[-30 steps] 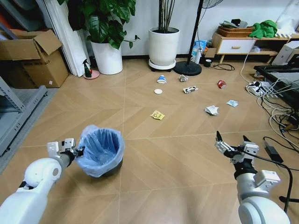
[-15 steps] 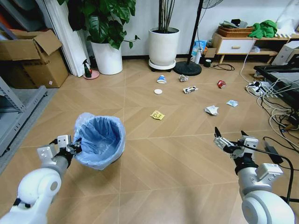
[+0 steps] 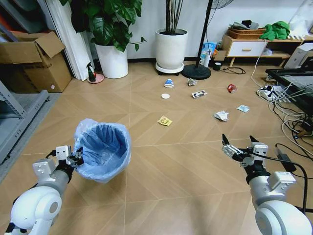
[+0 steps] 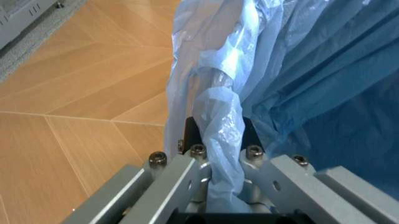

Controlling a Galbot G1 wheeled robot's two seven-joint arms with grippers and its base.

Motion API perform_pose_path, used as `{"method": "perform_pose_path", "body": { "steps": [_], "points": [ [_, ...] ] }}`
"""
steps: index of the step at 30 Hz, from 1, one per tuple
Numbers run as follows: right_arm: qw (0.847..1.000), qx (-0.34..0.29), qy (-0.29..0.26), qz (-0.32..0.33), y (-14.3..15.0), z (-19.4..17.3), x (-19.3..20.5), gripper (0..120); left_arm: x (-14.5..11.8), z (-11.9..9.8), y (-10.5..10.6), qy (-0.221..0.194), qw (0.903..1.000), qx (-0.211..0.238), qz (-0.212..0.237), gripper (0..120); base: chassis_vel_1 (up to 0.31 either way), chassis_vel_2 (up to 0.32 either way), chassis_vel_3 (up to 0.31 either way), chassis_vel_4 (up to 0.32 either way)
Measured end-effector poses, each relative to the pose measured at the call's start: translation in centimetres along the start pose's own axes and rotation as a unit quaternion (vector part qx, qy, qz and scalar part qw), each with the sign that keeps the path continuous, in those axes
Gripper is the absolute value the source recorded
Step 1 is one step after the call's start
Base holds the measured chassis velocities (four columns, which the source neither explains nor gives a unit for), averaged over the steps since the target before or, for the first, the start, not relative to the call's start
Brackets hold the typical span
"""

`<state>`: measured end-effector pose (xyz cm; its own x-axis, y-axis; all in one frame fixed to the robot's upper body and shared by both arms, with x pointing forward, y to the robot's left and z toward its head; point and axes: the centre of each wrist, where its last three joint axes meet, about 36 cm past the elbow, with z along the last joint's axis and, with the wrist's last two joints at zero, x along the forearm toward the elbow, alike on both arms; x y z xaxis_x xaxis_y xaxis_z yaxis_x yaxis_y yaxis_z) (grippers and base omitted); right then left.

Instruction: Pick up the trash bin and place the garbage on the floor into it.

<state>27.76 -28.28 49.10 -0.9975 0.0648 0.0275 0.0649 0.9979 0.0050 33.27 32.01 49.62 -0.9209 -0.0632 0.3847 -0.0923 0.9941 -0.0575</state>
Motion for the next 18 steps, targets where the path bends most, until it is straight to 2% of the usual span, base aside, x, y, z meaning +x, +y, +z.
{"method": "perform_pose_path", "body": {
  "steps": [8,18],
  "points": [
    [1.000,0.002,0.003,-0.003,0.12,0.34,0.00,100,-0.03,0.25,-0.19,0.003,1.0000,-0.002,0.001,0,-0.118,0.127,0.125,-0.109],
    [1.000,0.006,0.006,-0.003,0.30,0.90,0.03,100,-0.11,0.25,-0.31,0.001,1.0000,-0.007,0.001,0,-0.215,0.230,0.217,-0.216]
  ]
}}
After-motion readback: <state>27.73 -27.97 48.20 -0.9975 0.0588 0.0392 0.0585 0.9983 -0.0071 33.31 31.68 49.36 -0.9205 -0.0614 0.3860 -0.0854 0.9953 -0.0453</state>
